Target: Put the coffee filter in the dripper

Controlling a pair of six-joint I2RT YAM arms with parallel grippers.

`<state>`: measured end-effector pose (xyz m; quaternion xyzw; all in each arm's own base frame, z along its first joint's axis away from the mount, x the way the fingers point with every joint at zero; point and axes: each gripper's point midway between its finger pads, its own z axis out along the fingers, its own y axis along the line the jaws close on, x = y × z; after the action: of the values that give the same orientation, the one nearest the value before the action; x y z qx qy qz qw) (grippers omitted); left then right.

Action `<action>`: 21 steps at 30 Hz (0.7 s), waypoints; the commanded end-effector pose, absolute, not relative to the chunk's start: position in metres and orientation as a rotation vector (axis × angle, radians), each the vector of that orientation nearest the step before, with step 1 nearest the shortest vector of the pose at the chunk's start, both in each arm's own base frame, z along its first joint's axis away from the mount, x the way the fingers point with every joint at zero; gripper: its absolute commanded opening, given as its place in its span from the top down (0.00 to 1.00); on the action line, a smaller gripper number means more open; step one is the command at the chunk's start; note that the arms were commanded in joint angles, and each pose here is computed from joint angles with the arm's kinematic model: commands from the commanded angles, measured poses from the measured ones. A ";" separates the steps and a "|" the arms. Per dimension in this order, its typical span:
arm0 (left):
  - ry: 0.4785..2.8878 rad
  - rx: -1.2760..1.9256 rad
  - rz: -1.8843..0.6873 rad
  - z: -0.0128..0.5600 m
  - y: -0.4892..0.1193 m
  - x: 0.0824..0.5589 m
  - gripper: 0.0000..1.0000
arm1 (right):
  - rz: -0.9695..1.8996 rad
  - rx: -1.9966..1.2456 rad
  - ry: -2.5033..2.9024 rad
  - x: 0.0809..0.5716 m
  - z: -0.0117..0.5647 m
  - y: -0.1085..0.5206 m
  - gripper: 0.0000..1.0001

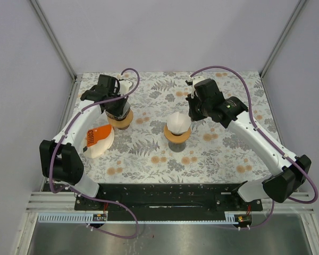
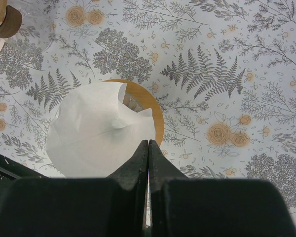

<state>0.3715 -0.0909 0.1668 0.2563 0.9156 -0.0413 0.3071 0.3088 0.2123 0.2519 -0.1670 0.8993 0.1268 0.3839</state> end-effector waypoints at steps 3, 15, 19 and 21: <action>2.303 0.663 -0.084 0.215 -0.089 0.376 0.73 | 0.341 -0.416 2.261 0.313 0.260 0.212 1.00; 2.255 0.665 -0.052 0.239 -0.085 0.375 0.68 | 0.350 -0.413 2.259 0.311 0.261 0.212 1.00; 2.264 0.665 -0.049 0.238 -0.084 0.374 0.67 | 0.351 -0.415 2.253 0.311 0.263 0.212 1.00; 2.243 0.659 -0.050 0.246 -0.084 0.374 0.66 | 0.349 -0.410 2.257 0.311 0.262 0.210 1.00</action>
<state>0.3686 -0.0877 0.2112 0.2616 0.9006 -0.0313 0.3458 0.3090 0.2118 0.2514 -0.1662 0.8997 0.1267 0.3833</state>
